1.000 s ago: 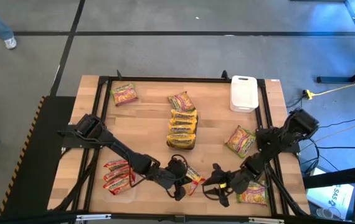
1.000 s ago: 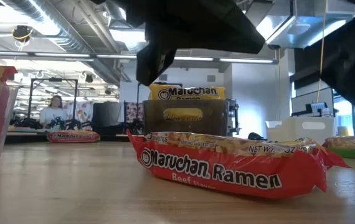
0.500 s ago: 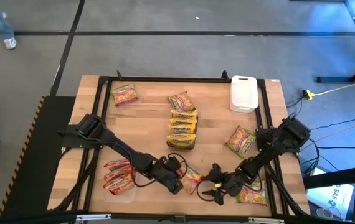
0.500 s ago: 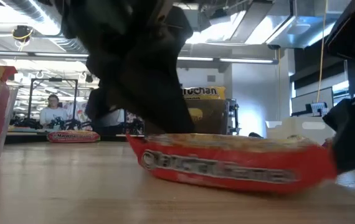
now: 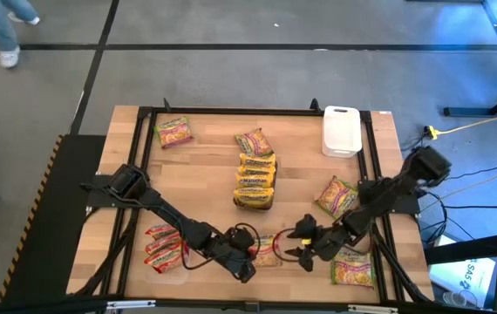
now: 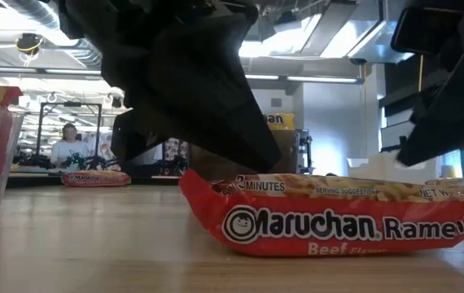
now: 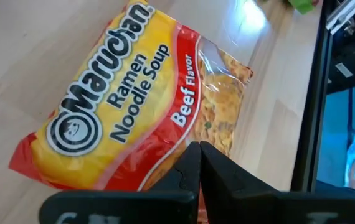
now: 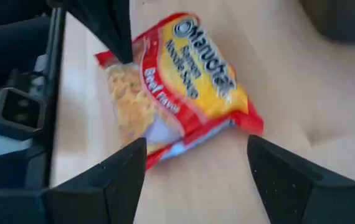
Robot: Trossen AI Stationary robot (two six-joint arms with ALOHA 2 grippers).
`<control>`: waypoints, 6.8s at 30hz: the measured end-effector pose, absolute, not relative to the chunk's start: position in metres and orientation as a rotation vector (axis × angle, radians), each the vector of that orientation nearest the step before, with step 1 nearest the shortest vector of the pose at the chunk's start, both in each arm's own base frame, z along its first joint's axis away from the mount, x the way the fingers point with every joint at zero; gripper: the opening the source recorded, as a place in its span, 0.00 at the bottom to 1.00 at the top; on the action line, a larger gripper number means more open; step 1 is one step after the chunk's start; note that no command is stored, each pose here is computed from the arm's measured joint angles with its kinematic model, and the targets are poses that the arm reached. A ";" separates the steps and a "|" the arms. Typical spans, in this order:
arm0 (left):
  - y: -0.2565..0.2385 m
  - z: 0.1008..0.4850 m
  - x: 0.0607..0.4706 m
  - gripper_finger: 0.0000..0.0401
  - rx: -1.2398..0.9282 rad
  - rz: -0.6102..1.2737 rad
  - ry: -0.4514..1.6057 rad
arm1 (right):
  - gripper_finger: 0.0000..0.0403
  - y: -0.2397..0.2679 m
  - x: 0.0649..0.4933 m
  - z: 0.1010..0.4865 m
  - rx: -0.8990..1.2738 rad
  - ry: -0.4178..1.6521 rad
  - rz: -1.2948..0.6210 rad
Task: Sort Maruchan noodles
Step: Put the red noodle pack into the transparent bin
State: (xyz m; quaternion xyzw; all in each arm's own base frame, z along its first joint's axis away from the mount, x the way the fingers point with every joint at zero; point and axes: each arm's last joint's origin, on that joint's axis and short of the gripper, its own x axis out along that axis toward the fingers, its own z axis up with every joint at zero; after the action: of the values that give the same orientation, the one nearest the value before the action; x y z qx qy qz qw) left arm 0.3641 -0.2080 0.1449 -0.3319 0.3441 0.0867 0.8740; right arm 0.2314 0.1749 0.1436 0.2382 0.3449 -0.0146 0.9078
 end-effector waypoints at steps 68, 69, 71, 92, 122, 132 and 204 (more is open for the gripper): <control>-0.222 0.118 0.360 0.00 -0.395 0.169 0.687 | 0.25 0.176 0.274 0.117 0.768 0.463 0.009; -0.224 0.123 0.357 0.00 -0.397 0.162 0.695 | 0.24 0.176 0.275 0.118 0.756 0.461 0.017; -0.227 0.133 0.351 0.00 -0.403 0.152 0.710 | 0.23 0.176 0.274 0.118 0.720 0.466 0.029; -0.225 0.203 0.352 0.06 -0.550 0.046 0.473 | 0.24 0.212 0.256 0.130 0.435 0.380 0.163; -0.201 0.199 0.369 0.64 -0.566 -0.084 0.573 | 0.24 0.220 0.254 0.139 0.403 0.322 0.215; -0.203 0.198 0.368 0.64 -0.569 -0.109 0.589 | 0.24 0.225 0.277 0.163 0.248 0.229 0.166; -0.254 0.237 0.160 0.28 -0.414 0.194 1.409 | 0.63 0.219 0.221 0.201 0.139 0.529 0.151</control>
State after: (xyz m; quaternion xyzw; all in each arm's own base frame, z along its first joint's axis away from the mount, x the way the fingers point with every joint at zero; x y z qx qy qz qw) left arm 0.1596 -0.2538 0.2368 -0.1884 0.6418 0.0882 0.7381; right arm 0.2206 0.2192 0.2009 0.0685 0.2610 0.0745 0.9600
